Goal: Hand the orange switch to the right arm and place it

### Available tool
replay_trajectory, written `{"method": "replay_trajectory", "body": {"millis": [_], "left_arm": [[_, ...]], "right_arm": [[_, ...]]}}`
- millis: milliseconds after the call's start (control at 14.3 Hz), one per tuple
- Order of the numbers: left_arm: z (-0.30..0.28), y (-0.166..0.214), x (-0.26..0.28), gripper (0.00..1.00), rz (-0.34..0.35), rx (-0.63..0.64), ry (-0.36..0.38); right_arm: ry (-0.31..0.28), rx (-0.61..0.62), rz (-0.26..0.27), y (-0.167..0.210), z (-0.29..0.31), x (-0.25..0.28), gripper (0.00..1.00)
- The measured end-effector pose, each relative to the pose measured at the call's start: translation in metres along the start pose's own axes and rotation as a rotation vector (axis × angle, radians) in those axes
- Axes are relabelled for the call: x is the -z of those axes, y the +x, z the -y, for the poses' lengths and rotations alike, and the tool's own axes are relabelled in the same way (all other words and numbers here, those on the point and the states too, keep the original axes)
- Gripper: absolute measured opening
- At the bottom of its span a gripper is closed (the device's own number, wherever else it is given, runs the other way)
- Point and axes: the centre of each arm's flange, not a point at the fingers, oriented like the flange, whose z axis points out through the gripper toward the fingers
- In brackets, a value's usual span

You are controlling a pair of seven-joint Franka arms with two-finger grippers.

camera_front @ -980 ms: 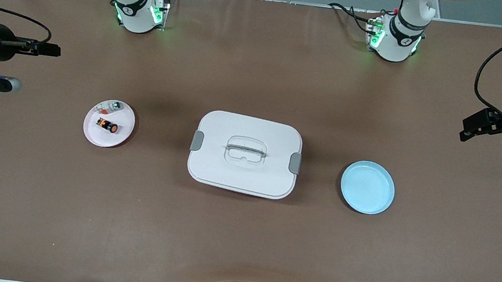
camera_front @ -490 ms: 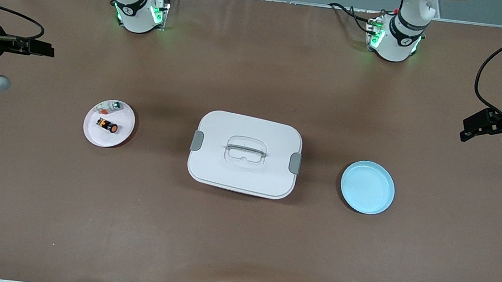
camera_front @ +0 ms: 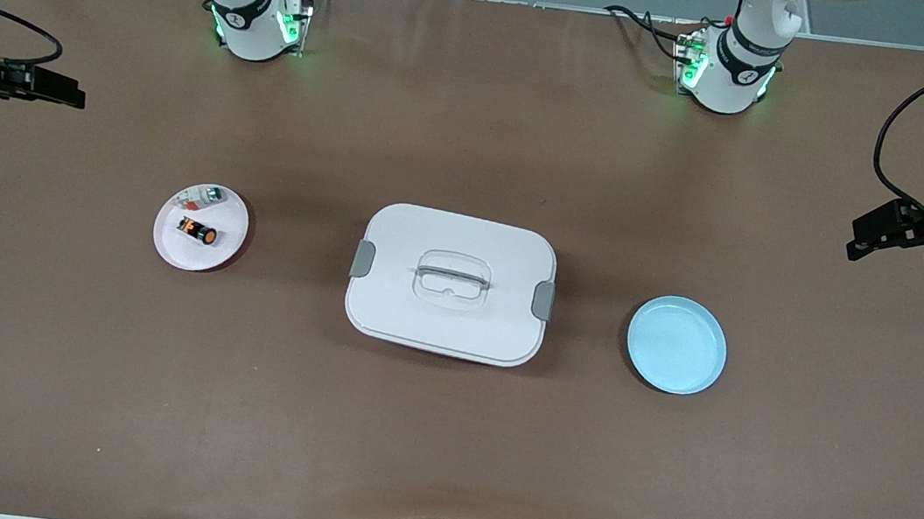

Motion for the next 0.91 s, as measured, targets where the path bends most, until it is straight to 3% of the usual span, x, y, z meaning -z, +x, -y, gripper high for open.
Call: {"method": "replay_trajectory", "body": {"millis": [490, 910], "left_arm": [[0.000, 0.000, 0.000, 1.00, 0.000, 0.000, 0.000], [0.000, 0.000, 0.000, 1.00, 0.000, 0.000, 0.000]], "right_arm": [[0.015, 0.011, 0.003, -0.036, 0.003, 0.024, 1.00], [0.016, 0.019, 0.006, -0.037, 0.007, 0.023, 1.00]]}}
